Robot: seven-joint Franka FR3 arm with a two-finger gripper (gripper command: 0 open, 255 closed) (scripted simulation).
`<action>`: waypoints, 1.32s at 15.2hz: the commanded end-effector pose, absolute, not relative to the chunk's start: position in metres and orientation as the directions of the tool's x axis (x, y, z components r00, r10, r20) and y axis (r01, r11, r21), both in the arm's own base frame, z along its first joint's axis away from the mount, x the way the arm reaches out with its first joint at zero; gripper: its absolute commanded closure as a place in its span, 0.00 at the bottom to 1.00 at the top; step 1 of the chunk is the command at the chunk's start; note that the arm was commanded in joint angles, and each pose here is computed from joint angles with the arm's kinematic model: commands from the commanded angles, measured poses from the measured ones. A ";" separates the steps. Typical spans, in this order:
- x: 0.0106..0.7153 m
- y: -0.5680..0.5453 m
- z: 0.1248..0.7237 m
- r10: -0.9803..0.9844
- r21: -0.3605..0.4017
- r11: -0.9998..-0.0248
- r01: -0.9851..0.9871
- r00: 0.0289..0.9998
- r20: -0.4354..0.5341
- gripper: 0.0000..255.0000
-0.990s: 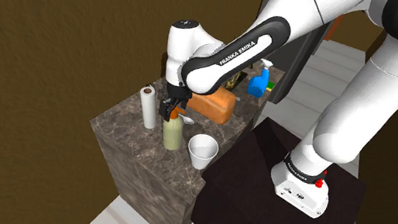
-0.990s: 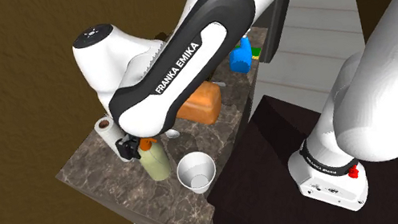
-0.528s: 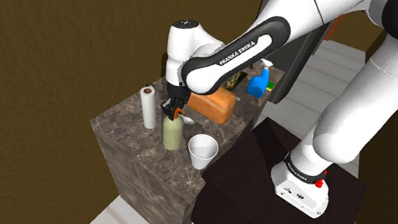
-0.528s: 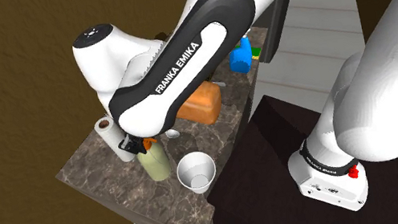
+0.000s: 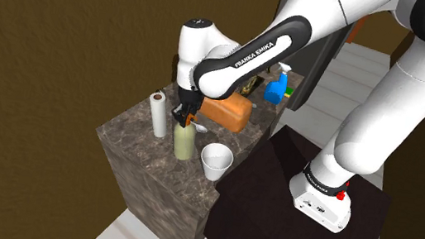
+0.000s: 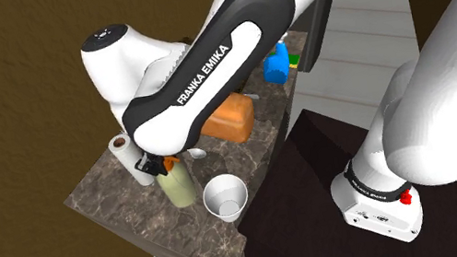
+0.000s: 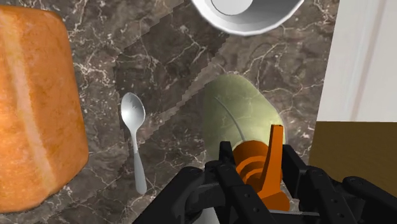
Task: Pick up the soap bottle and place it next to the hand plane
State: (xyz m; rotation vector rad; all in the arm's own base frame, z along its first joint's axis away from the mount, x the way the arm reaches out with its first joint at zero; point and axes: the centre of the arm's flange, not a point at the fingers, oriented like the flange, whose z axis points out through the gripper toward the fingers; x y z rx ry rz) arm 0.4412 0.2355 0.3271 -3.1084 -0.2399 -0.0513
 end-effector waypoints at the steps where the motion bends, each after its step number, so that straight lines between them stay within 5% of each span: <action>1: 0.441 0.235 0.337 0.153 -0.021 -0.988 0.154 0.988 0.035 1.00; 20: 0.441 0.235 0.438 0.153 -0.021 -0.988 0.154 0.988 0.035 1.00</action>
